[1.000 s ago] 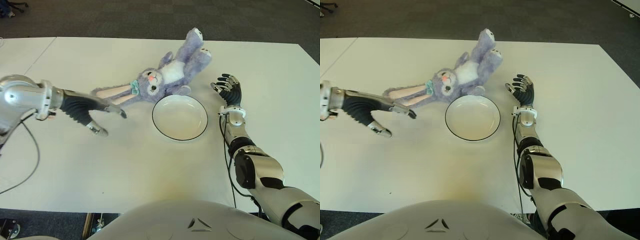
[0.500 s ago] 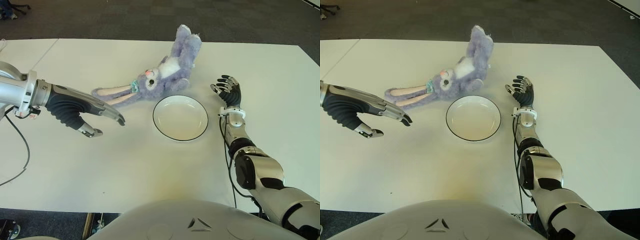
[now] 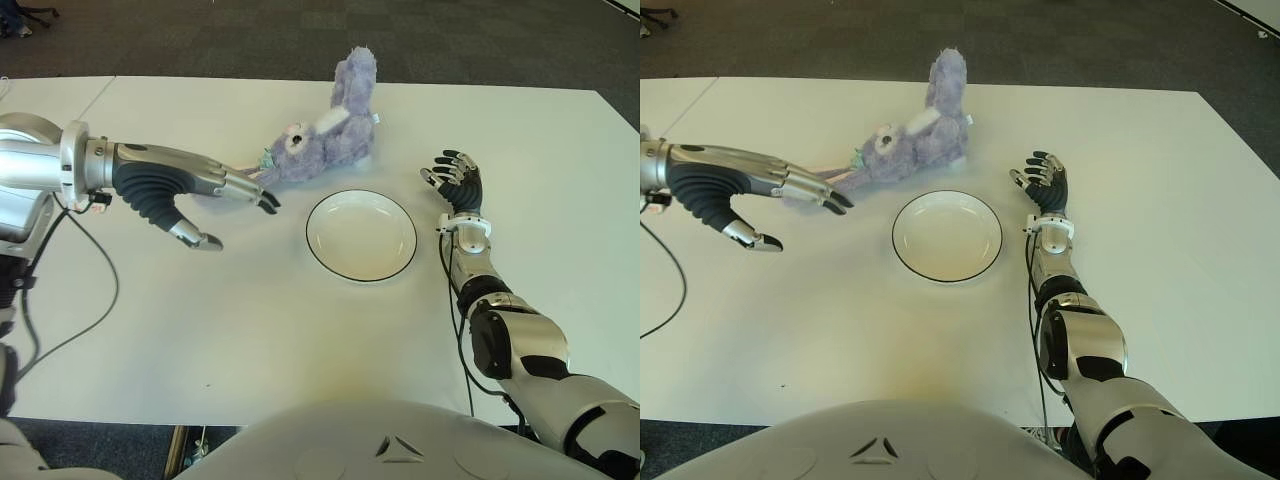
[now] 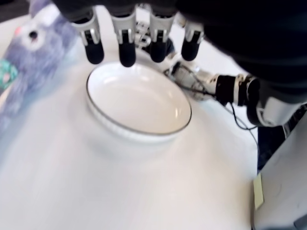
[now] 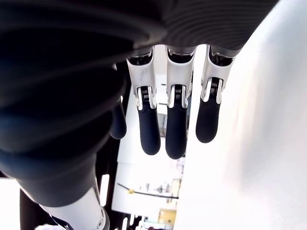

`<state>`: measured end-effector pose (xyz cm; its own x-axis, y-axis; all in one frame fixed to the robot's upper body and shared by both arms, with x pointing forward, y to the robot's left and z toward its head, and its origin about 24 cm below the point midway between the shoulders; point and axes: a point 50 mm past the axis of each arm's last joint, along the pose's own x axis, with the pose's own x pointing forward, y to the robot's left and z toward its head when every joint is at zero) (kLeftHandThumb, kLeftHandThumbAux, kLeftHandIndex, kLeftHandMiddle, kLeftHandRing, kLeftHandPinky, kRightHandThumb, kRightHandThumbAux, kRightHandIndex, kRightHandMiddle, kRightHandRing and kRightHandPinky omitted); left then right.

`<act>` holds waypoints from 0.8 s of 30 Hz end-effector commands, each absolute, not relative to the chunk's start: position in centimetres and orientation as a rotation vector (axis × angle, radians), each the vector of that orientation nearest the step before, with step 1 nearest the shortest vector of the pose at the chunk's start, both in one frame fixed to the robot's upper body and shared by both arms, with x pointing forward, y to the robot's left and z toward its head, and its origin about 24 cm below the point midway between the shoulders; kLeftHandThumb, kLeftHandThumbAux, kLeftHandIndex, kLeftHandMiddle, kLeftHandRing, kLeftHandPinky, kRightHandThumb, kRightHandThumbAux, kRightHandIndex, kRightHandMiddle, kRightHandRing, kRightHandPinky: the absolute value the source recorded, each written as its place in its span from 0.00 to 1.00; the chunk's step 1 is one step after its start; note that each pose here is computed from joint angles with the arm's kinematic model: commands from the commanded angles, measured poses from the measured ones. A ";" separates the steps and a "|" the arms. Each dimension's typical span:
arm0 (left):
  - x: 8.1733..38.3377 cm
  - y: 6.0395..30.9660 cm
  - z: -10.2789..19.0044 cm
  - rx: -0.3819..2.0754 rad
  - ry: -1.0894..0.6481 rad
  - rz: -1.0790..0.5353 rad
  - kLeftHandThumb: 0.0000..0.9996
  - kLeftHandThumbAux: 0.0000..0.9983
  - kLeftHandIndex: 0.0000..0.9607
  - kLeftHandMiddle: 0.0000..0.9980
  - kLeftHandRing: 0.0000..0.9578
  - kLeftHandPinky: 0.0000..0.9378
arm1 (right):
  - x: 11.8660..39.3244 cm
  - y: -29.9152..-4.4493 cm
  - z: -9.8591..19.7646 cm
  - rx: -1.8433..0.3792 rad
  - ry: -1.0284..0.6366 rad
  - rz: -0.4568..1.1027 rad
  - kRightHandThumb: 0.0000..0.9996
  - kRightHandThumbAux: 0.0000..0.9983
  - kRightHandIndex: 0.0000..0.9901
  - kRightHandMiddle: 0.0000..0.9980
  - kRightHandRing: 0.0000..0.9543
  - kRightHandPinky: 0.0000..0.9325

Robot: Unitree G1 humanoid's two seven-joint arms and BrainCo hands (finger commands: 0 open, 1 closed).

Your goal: Put the doll into the plate.

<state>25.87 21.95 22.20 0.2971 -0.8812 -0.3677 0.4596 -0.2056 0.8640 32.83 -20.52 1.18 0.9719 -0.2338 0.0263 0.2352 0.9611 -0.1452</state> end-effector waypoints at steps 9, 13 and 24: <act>28.4 19.9 20.8 1.041 -0.855 -0.601 0.24 0.33 0.00 0.00 0.00 0.01 | 24.5 -19.1 -9.1 -0.123 0.492 -0.219 0.21 0.85 0.25 0.33 0.35 0.34; 29.1 19.2 20.7 1.133 -0.873 -0.480 0.23 0.28 0.00 0.00 0.00 0.00 | 24.5 -19.0 -9.1 -0.127 0.494 -0.219 0.22 0.85 0.25 0.33 0.35 0.35; 31.8 19.6 21.0 1.299 -0.684 -0.466 0.29 0.23 0.00 0.00 0.00 0.00 | 24.4 -18.9 -9.2 -0.126 0.493 -0.226 0.21 0.84 0.26 0.33 0.36 0.36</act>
<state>30.40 19.07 21.14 0.6443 -0.7195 0.2593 -0.0556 0.2941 0.9542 32.90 -20.52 1.29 0.9705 -0.2393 0.0306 0.2412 0.9595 -0.1455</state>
